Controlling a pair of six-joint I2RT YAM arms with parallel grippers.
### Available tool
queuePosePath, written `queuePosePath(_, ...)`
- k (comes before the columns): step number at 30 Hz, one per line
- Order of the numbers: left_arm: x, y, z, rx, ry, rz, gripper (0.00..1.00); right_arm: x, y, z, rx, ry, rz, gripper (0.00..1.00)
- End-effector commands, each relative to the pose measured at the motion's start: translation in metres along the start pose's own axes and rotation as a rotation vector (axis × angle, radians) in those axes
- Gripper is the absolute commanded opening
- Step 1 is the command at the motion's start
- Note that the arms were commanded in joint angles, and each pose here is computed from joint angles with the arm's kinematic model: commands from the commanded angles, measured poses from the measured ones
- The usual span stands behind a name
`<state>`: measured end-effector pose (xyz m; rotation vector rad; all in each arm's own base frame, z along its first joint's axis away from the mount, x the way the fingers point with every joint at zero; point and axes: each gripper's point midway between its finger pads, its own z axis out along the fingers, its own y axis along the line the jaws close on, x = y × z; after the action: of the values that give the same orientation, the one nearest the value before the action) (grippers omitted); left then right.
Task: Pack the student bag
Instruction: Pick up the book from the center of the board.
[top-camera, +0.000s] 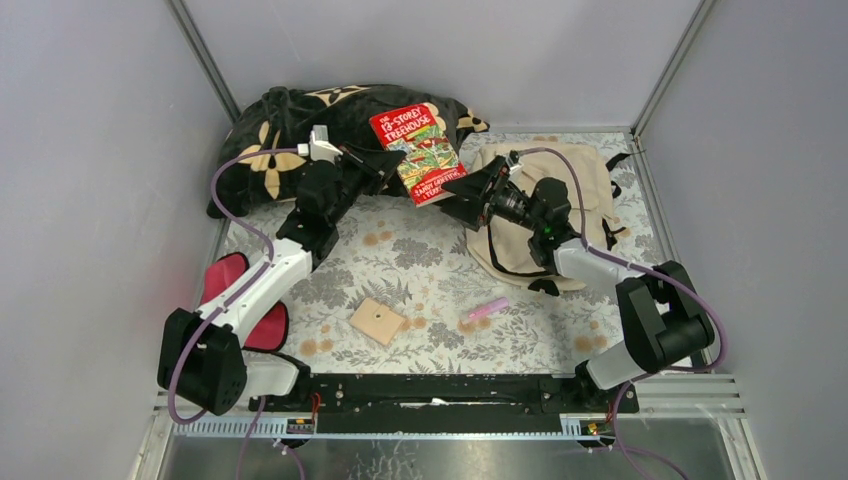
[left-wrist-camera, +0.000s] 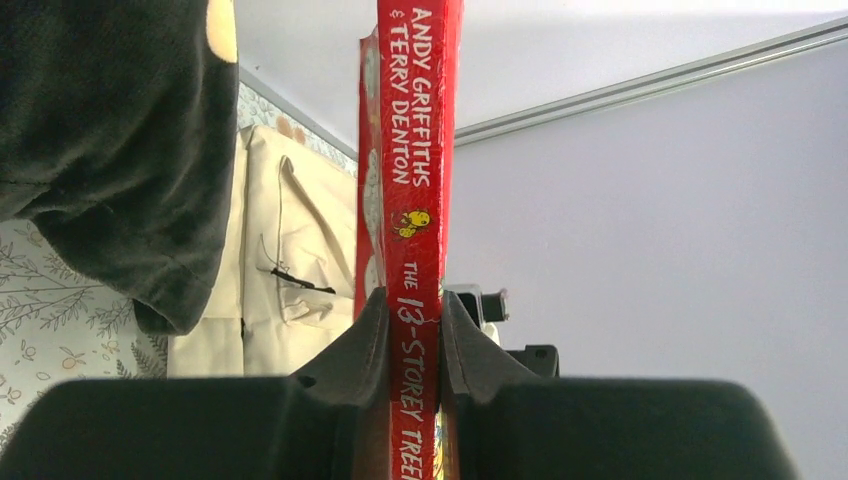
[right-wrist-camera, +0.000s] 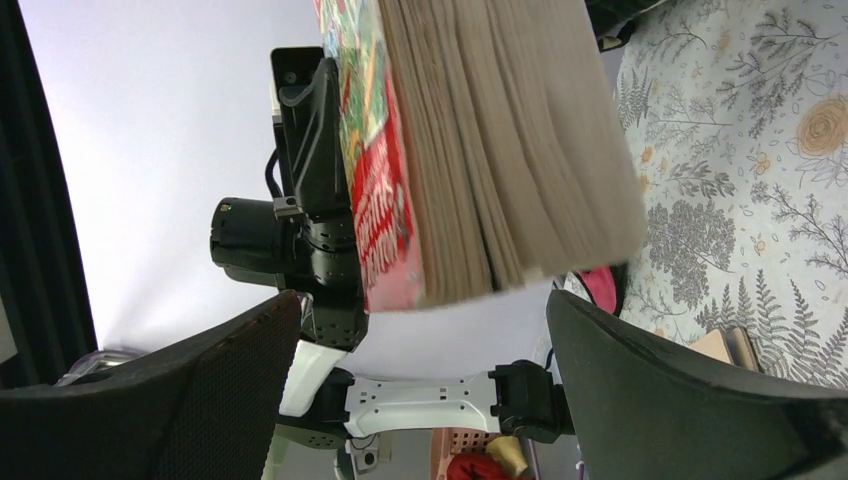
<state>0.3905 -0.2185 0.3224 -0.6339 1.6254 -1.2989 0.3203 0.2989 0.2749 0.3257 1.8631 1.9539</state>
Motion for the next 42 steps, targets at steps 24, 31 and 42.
queuePosePath(24,-0.005,-0.050,-0.010,0.155,-0.045,0.010,0.00,-0.025,0.079,0.017,-0.287,-0.142,-0.101,1.00)
queuePosePath(31,0.001,-0.042,-0.014,0.141,-0.021,0.014,0.00,-0.038,0.073,0.007,-0.250,-0.209,-0.107,0.96)
queuePosePath(42,0.004,-0.034,-0.012,0.116,-0.011,0.023,0.00,-0.038,0.065,0.007,-0.220,-0.197,-0.103,0.19)
